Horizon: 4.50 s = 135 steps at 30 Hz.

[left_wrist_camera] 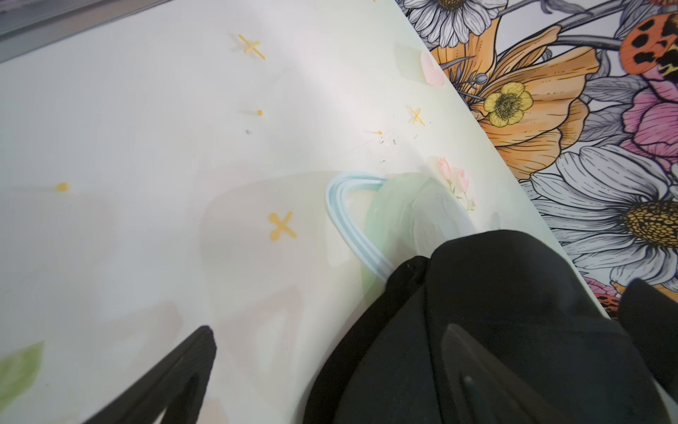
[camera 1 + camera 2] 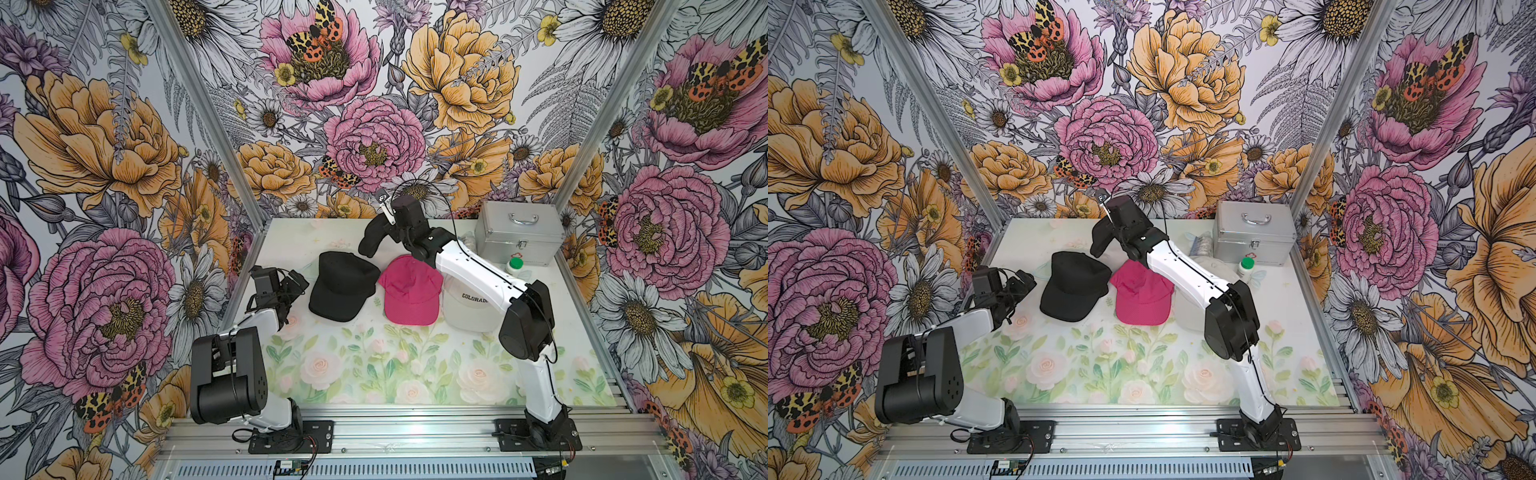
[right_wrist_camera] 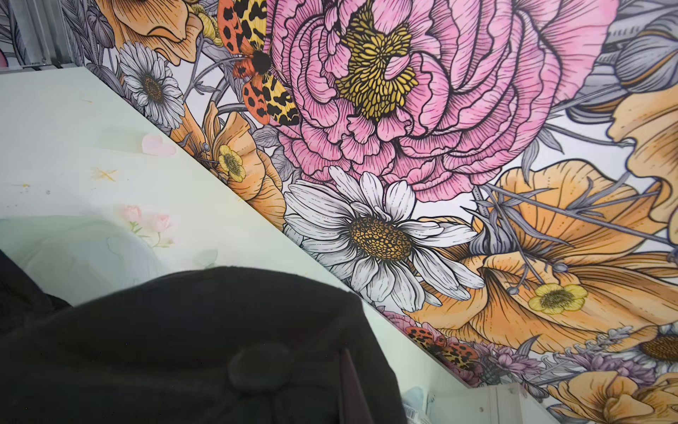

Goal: Stack the baseball caps by color
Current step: Adjust the baseball cap at the center of the board.

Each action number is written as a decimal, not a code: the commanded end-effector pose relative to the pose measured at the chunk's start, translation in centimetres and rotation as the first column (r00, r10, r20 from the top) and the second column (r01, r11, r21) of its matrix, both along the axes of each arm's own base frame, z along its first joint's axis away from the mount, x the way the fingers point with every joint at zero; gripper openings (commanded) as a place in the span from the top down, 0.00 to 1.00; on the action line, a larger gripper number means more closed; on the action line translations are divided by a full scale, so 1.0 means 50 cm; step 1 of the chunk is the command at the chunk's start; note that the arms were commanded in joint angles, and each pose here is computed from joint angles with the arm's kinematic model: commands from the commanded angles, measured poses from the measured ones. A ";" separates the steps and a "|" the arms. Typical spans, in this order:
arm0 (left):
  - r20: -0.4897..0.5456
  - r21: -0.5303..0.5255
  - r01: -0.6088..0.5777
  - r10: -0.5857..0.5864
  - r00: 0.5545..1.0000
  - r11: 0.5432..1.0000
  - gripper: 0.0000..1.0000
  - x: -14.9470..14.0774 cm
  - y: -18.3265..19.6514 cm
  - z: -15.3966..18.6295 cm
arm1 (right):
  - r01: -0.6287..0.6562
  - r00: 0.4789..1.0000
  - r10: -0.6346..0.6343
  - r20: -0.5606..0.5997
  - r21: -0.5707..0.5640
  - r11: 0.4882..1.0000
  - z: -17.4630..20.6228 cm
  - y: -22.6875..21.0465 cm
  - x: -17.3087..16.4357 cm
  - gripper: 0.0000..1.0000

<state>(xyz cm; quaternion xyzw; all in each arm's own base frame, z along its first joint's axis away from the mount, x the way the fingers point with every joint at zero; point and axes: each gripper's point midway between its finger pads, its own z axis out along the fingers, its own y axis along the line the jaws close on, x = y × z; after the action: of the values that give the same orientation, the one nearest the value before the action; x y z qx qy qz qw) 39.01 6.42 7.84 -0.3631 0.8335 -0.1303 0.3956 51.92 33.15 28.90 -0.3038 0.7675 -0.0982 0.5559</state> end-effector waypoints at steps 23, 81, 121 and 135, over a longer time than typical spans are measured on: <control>-0.041 -0.129 0.202 -0.209 0.977 0.971 0.01 0.046 -0.155 -0.039 | -0.055 0.998 0.053 0.018 0.477 0.877 0.047 -0.082 -0.171 1.00; 0.541 -0.501 0.692 -0.436 0.719 0.520 0.01 -0.116 -0.479 0.416 | -0.736 0.670 0.484 0.563 0.419 0.531 0.289 -0.125 -0.361 1.00; 0.712 -0.439 0.785 -0.364 0.601 0.438 1.00 -0.053 -0.451 0.445 | -0.455 0.890 0.320 0.324 0.599 0.659 0.137 -0.149 -0.276 0.01; 0.611 -0.268 0.748 -0.493 0.619 0.607 1.00 -0.076 -0.419 0.497 | 0.114 0.943 0.285 -0.173 0.970 0.213 0.074 -0.179 -0.267 0.01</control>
<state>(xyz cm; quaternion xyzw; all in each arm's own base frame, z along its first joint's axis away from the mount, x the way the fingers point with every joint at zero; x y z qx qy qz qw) 34.87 -14.80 33.12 -0.0719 0.7054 -0.5754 0.4076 39.47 21.85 32.27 0.0078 0.7277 0.3822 0.5695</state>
